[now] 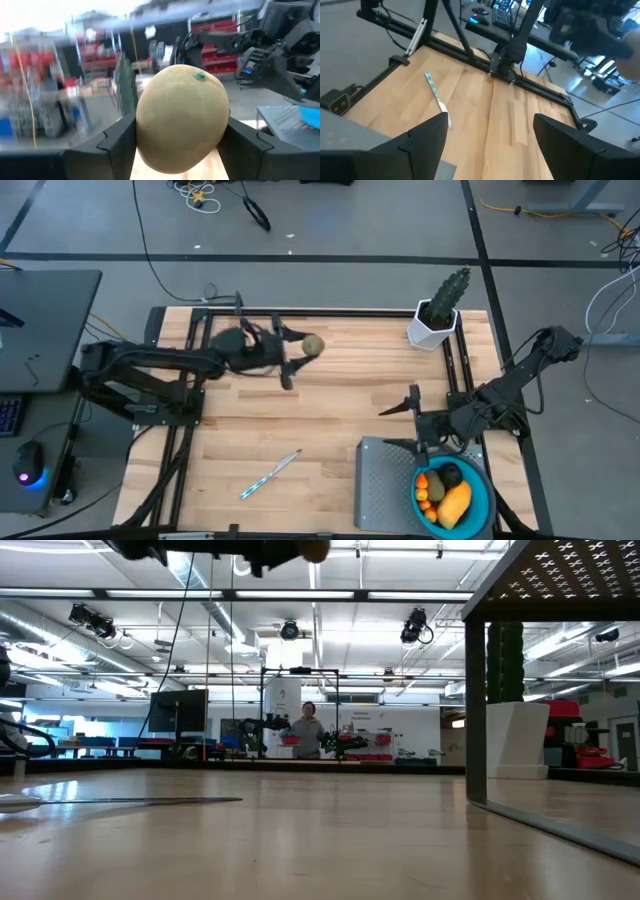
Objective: Pick & Place Fruit
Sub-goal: Put the brown kiwi into the blue strainer bowl on the shelf
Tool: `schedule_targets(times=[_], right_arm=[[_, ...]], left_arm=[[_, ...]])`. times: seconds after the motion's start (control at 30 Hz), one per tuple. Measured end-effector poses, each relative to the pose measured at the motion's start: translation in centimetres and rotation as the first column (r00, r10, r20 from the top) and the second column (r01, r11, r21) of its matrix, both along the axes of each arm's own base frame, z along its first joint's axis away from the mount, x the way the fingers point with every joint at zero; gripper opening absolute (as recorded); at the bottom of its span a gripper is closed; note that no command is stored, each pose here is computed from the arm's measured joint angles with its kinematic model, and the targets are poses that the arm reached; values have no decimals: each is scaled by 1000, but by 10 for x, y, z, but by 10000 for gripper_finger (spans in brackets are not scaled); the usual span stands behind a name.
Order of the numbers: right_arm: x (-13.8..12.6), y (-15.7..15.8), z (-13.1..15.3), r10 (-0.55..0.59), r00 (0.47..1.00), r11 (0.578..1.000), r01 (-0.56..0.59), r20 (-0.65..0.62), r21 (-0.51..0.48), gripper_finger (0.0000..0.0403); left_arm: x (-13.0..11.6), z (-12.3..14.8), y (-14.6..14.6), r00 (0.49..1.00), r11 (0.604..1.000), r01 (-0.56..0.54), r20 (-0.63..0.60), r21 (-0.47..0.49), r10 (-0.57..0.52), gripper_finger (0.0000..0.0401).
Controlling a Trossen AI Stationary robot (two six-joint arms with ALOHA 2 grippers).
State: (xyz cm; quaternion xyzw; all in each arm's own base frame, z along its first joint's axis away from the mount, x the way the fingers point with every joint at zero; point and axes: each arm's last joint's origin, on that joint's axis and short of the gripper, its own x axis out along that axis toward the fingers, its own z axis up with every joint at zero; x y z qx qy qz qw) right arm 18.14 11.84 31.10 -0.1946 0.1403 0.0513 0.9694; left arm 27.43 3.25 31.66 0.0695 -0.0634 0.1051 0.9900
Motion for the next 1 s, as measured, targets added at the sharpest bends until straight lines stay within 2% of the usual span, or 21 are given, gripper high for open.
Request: schedule_targets(times=[0.07,0.13,0.2,0.27,0.37,0.47,0.57,0.7,0.87,1.0], right_arm=[[4,1,-1,-23,1000,1000,23,11,-2,305],[7,1,-2,-64,998,998,64,24,-8,305],[8,0,-2,-108,993,993,109,39,-33,305],[9,-1,-1,-151,987,987,153,51,-56,305],[9,-2,2,-202,975,978,206,90,-42,305],[10,-1,9,-202,970,979,203,138,8,305],[10,0,14,-189,965,981,192,182,0,305],[11,0,17,-178,962,982,187,207,-25,305],[13,0,13,-178,966,980,191,187,-59,305],[17,-3,15,-185,961,975,206,206,-85,305]], left_arm=[[14,-8,-12,1000,990,23,7,137,-25,236],[28,-18,-24,999,955,25,23,297,-33,236],[42,-28,-35,998,900,7,55,437,-34,240],[57,-32,-43,994,824,-51,111,565,-14,245],[73,-31,-57,988,727,-125,153,675,28,246],[90,-35,-73,994,652,-106,99,751,48,243],[104,-38,-87,996,584,-78,35,808,84,242],[112,-33,-102,990,549,-95,22,830,137,249],[113,-27,-114,995,557,-75,23,827,101,247],[113,-28,-117,996,537,-52,7,842,85,245]])
